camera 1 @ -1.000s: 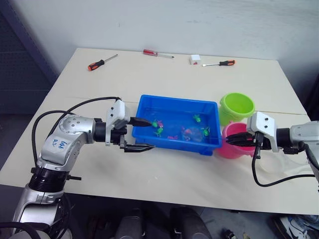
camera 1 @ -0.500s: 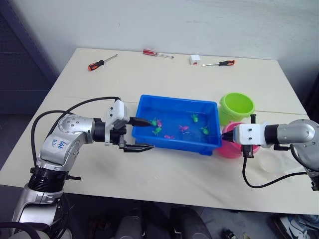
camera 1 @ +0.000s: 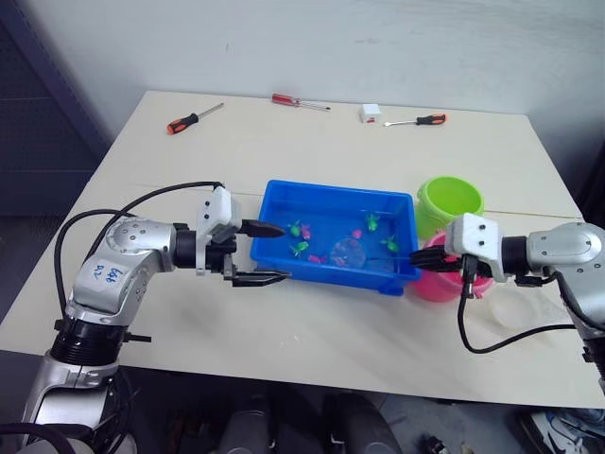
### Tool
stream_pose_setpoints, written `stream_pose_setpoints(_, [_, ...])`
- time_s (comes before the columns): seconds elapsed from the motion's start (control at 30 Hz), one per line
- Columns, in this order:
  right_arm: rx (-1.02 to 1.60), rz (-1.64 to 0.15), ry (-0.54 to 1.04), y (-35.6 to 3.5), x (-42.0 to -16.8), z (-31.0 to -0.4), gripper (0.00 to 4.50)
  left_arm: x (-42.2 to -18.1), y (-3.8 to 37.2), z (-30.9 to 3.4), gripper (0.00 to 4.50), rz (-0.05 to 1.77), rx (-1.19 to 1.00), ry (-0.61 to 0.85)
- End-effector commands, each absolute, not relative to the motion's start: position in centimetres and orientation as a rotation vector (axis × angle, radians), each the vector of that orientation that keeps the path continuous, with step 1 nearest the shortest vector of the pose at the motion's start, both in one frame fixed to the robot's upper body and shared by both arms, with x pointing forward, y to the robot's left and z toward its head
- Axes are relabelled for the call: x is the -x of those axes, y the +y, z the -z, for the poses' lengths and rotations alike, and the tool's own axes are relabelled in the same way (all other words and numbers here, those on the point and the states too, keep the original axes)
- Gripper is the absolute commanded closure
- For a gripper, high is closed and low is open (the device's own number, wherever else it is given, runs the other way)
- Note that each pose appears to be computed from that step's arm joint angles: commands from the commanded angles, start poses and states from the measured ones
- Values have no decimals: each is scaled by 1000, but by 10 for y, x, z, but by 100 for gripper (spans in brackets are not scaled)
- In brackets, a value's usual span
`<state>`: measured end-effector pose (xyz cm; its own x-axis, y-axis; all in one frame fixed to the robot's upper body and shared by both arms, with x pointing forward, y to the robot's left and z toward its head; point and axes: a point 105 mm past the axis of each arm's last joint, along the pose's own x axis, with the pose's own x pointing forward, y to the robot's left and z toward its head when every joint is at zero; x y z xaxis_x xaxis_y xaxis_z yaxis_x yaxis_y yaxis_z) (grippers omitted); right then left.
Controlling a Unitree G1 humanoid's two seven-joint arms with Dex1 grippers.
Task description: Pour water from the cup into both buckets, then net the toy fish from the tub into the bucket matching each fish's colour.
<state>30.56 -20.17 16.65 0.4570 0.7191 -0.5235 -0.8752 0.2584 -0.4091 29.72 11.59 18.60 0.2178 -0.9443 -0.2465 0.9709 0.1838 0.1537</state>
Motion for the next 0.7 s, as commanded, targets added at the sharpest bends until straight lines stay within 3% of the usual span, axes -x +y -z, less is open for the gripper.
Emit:
stream_pose_setpoints(0.03, [609,-1087,228,-203,-303,-178,450,-297,120,-193,5,1340,-316,70])
stream_pose_setpoints(0.17, [514,-1048,250,-211,-303,-177,450,-297,118,-198,5,1345,-292,52])
stream_pose_setpoints(0.43, [591,-1001,262,-218,-304,-168,450,-301,116,-199,5,1355,-296,48])
stream_pose_setpoints(0.7, [1095,-932,193,-222,-320,-164,450,-301,115,-199,5,1360,-301,47])
